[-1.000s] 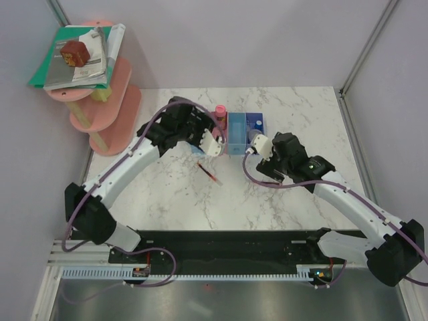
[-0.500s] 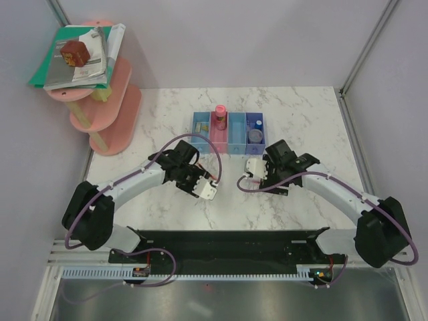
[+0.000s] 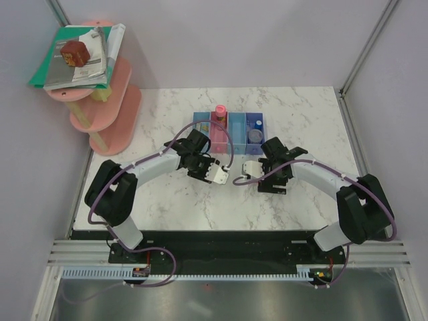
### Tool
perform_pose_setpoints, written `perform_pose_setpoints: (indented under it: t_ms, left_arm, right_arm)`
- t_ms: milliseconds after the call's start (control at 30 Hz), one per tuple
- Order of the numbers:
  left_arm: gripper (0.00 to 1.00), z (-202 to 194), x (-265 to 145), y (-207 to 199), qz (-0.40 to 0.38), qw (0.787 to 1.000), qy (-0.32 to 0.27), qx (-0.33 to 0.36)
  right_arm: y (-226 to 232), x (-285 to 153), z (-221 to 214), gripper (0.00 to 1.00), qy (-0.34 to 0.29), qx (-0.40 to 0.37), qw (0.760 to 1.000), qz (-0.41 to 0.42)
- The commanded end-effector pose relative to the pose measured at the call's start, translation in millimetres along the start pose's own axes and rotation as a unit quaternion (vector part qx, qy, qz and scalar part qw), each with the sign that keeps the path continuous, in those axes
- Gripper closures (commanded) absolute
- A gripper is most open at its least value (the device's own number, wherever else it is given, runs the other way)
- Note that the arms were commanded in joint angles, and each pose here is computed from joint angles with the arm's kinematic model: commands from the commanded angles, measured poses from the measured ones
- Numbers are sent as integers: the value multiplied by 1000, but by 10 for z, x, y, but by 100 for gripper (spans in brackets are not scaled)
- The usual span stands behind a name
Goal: Sort the stationery into containers
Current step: Pick up the pen from the center of the board.
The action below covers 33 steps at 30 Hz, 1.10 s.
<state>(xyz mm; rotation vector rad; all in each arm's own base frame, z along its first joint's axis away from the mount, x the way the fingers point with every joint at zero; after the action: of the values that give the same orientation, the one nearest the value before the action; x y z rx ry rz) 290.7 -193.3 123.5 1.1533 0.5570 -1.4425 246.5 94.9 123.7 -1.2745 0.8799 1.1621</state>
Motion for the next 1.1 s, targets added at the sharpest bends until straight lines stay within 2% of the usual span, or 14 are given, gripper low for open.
perform_pose_setpoints:
  t_ms: [0, 800, 967, 1067]
  left_arm:
    - [50, 97, -24, 166, 25, 999, -19, 38]
    - [51, -45, 504, 129, -49, 988, -25, 145]
    - [51, -110, 542, -45, -120, 973, -23, 198]
    - [51, -128, 534, -79, -167, 966, -16, 197]
  right_arm:
    - [-125, -13, 56, 17, -22, -5, 1000, -9]
    - [-266, 284, 37, 16, -13, -6, 999, 28]
    - [-309, 296, 40, 15, -10, -15, 999, 31]
    - [-334, 282, 53, 15, -14, -15, 999, 32]
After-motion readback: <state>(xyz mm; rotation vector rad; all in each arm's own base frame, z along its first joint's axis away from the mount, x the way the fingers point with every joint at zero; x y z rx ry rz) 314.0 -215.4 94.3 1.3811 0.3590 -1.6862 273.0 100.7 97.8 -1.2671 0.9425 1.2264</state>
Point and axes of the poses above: each gripper's point midway between its finger pads, its own x axis out along the fingers, its own y axis along the line the jaws close on, z = x × y, the point moved 8 cm from there along -x, back along the fingers, and after that the axes turned 10 degrees about -x, right-handed, at the moved point
